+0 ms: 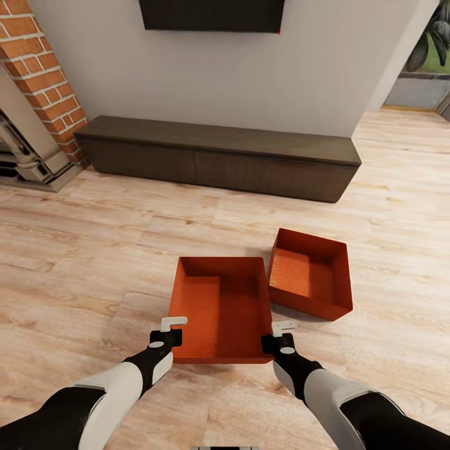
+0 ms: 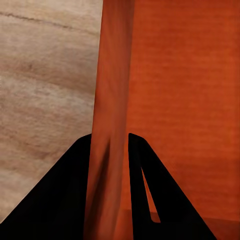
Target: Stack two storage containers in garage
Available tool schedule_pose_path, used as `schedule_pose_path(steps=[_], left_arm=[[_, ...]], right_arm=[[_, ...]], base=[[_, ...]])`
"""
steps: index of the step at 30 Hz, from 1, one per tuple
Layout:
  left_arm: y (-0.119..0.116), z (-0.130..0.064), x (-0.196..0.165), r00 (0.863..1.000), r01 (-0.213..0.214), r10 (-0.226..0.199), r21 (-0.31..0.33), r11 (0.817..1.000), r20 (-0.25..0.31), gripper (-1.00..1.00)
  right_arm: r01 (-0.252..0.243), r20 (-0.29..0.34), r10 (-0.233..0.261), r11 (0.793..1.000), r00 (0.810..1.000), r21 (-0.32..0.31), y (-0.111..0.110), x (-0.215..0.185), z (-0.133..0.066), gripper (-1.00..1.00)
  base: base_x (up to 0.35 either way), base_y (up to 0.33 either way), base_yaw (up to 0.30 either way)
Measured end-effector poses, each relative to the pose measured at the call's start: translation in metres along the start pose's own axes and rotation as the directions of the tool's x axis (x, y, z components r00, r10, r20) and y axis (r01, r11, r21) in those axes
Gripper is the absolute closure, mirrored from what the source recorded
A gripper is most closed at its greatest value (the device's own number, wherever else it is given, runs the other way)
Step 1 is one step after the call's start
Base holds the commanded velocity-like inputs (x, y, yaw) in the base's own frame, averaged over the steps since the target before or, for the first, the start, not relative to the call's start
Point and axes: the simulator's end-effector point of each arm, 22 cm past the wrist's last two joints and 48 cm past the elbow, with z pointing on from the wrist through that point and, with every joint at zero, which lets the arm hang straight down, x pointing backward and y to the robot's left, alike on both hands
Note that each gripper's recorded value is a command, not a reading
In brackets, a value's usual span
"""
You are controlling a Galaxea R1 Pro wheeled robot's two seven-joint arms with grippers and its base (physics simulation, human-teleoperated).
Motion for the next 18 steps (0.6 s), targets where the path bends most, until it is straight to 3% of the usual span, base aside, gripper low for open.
schedule_pose_path(steps=[18], left_arm=[[0.003,-0.028,-0.022,1.0,-0.001,0.001,0.001,1.0,0.0,1.0]], right_arm=[[-0.002,0.0,0.002,1.0,1.0,0.001,-0.004,-0.021,-0.029,1.0]], base=[[0.0,0.0,0.0]])
